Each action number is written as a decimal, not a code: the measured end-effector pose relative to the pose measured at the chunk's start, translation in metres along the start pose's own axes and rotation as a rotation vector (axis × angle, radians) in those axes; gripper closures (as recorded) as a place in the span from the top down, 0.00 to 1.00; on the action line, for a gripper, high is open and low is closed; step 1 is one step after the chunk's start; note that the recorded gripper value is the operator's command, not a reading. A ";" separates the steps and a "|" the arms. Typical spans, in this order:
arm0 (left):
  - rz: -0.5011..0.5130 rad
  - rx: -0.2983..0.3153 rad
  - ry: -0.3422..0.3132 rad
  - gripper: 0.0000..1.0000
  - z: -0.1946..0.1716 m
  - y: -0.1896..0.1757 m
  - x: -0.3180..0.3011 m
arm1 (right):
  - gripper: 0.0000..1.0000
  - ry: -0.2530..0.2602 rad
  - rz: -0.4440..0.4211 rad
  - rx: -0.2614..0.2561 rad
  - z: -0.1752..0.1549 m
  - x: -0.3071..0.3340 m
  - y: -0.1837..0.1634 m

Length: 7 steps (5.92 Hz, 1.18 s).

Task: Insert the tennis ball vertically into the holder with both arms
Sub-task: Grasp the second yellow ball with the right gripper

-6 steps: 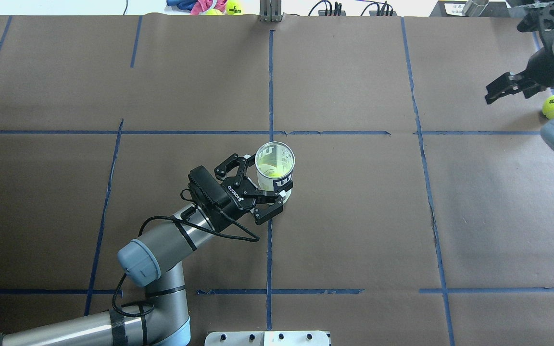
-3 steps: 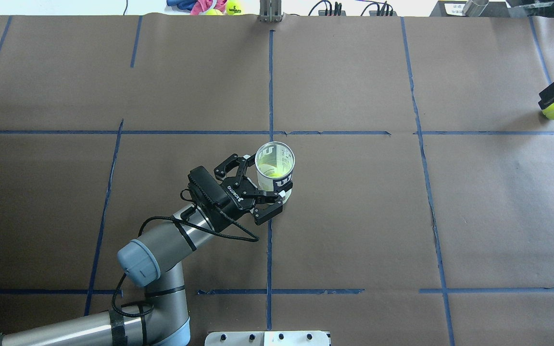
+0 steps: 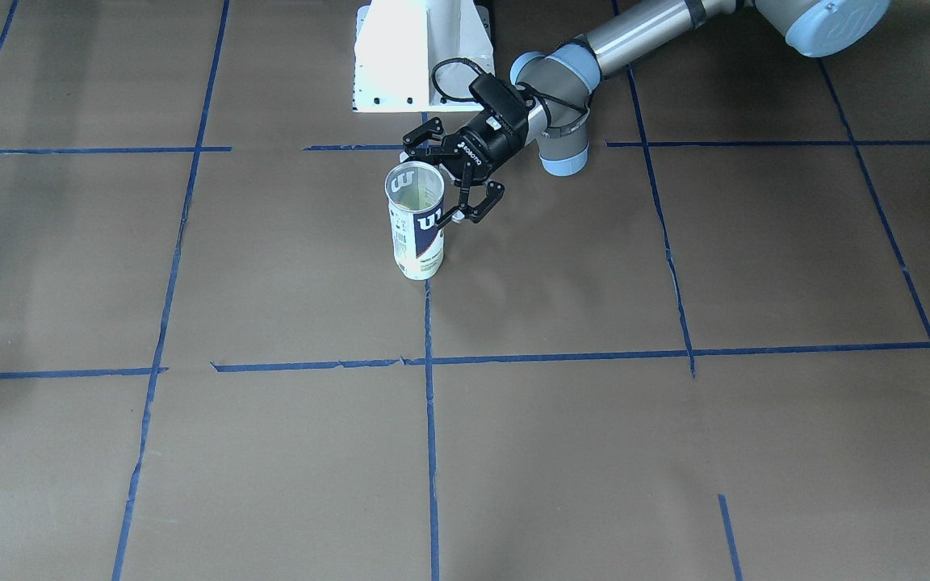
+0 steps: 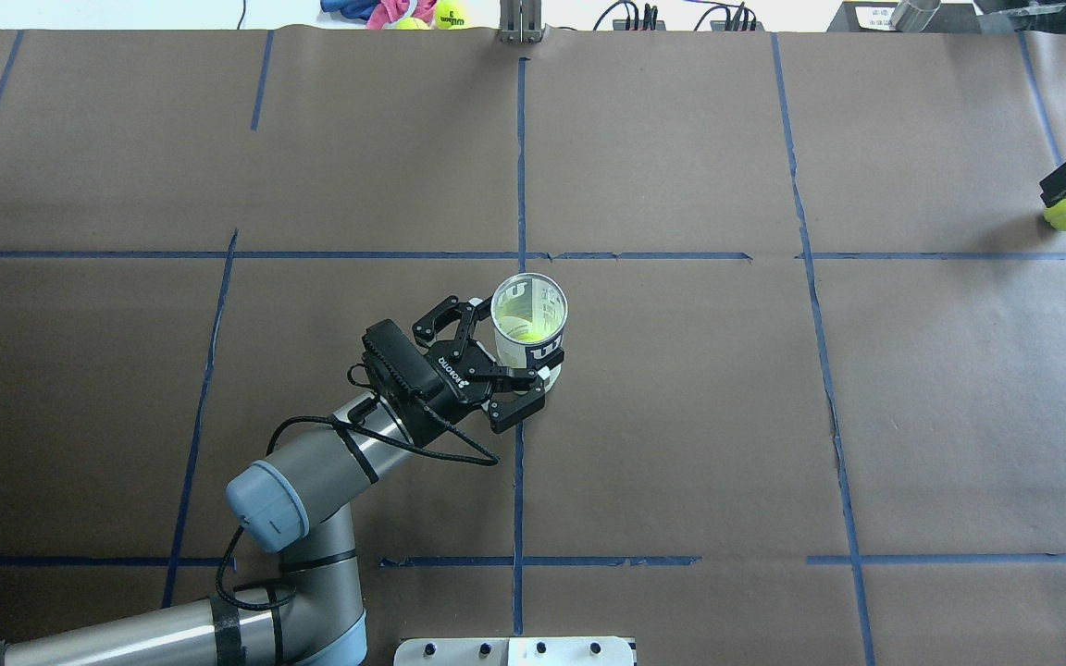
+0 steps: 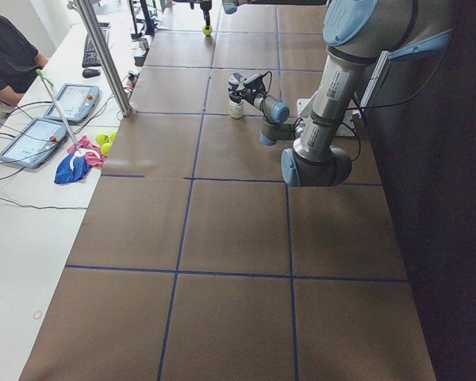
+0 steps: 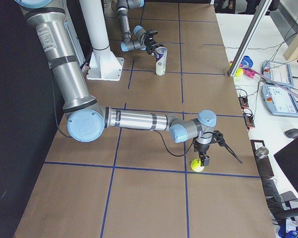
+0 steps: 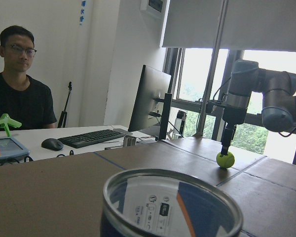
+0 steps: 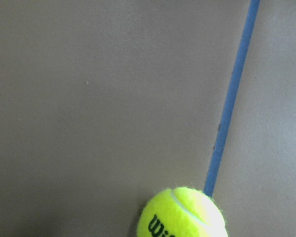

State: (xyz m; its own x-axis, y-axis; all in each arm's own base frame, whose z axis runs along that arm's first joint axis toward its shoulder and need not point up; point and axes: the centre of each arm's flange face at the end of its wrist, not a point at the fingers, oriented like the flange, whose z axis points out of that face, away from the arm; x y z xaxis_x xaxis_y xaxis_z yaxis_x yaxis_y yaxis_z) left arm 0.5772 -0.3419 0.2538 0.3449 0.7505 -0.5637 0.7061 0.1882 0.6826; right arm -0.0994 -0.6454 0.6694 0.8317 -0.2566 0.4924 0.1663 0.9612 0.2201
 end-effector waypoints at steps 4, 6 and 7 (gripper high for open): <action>0.000 0.000 0.000 0.99 -0.001 0.000 0.000 | 0.98 0.085 -0.101 -0.031 0.030 -0.021 0.005; 0.000 0.001 0.000 0.99 -0.001 0.000 0.000 | 0.76 0.111 -0.149 -0.038 0.033 -0.020 0.008; 0.000 0.001 0.000 0.99 -0.001 -0.001 0.000 | 0.62 0.122 -0.160 -0.039 0.033 -0.018 0.009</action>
State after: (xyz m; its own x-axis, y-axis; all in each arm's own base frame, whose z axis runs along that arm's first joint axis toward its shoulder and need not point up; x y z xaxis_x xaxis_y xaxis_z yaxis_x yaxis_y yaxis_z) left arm 0.5761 -0.3418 0.2540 0.3446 0.7506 -0.5638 0.7068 0.1878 0.6820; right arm -0.1310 -0.6357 0.6904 0.8505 -0.3945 0.3478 0.3197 0.9129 0.2538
